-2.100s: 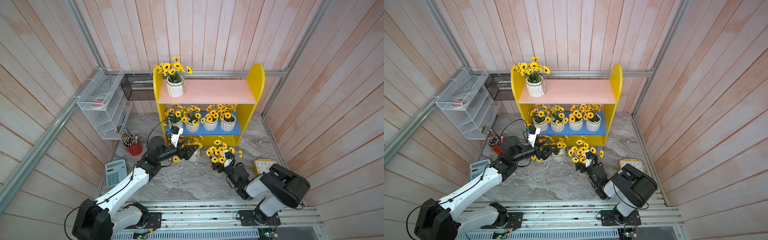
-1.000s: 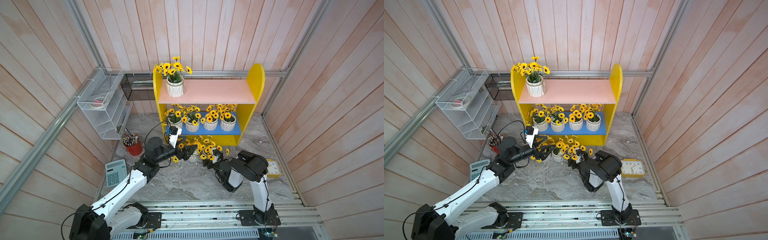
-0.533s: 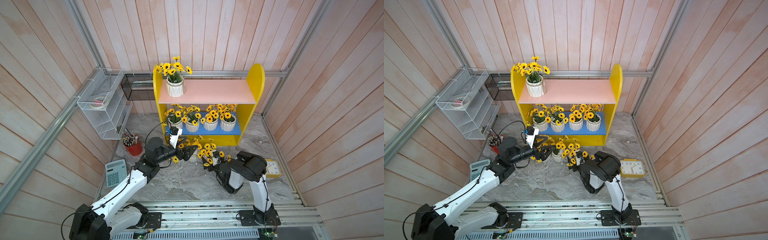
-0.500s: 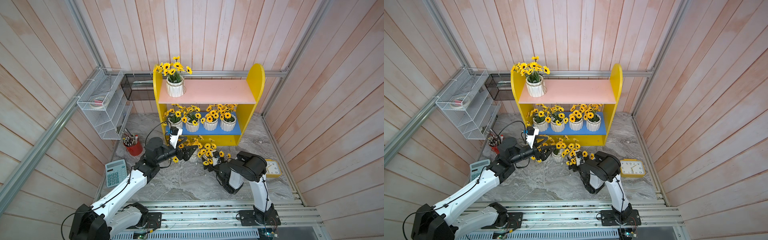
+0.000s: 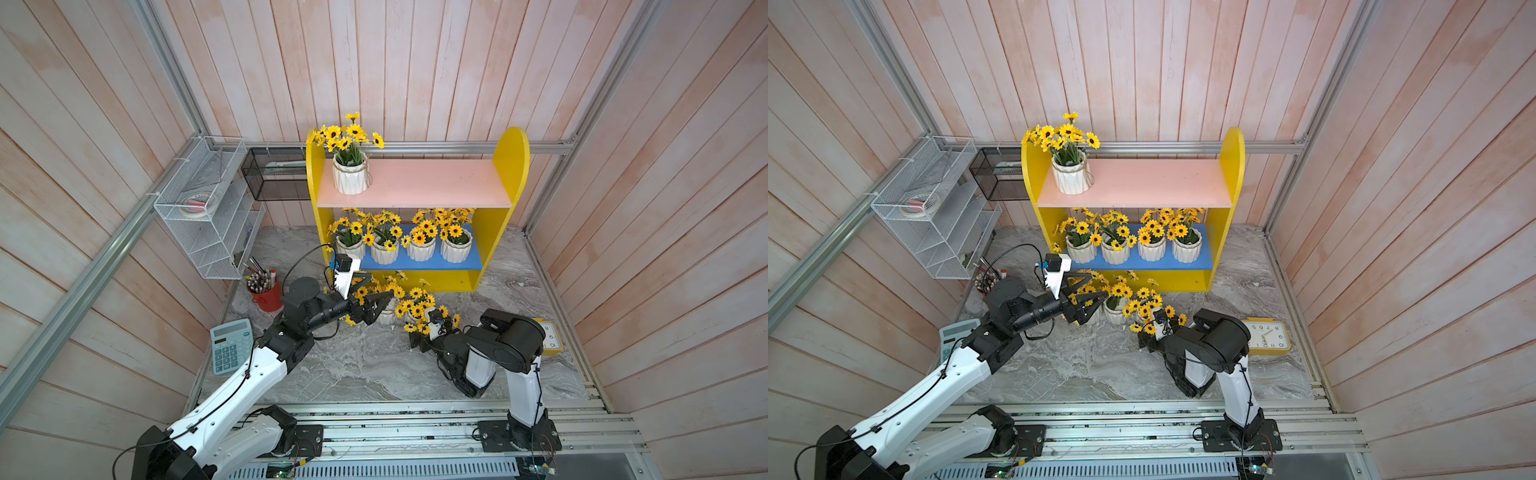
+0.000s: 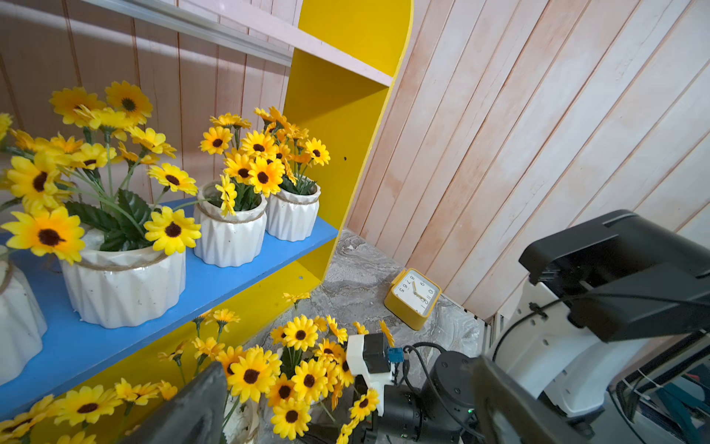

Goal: Take the sunflower pots off the shelves
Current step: Place the sunflower pot at the center of the board.

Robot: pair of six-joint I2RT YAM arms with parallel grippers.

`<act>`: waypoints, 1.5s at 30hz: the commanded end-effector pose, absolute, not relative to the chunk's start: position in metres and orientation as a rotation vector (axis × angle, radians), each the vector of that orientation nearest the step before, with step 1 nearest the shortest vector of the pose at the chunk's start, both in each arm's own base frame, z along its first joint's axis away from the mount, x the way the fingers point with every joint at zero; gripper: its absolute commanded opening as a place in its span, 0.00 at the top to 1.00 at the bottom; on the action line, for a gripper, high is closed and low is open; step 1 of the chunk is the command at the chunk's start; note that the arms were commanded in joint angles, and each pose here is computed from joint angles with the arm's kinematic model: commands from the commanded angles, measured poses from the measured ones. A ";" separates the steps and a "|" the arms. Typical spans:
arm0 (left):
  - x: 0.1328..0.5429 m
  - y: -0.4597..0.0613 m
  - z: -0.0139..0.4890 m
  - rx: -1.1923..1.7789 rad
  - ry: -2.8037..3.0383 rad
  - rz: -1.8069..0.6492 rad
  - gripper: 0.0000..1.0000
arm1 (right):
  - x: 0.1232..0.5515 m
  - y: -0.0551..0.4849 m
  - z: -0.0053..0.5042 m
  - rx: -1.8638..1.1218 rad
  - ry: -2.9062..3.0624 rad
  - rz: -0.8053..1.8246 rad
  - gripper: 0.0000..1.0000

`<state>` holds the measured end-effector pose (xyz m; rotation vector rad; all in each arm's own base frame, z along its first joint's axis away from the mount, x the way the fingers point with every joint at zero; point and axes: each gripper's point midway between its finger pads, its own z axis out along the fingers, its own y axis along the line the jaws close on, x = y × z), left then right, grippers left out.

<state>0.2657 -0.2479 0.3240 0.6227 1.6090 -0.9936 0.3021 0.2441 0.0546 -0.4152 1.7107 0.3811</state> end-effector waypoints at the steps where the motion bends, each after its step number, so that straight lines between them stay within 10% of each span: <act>1: 0.262 -0.246 0.328 0.614 1.607 -0.991 0.00 | 0.296 0.237 0.072 -0.343 1.658 0.412 0.02; 10: 0.258 -0.244 0.327 0.621 1.601 -0.982 0.00 | 0.300 0.240 0.074 -0.361 1.636 0.390 0.23; 24: 0.260 -0.240 0.329 0.617 1.600 -0.947 0.00 | 0.310 0.247 0.072 -0.401 1.642 0.363 0.26; 45: 0.313 -0.186 0.382 0.317 1.585 -0.546 0.00 | 0.266 0.230 0.070 -0.424 1.847 0.252 0.02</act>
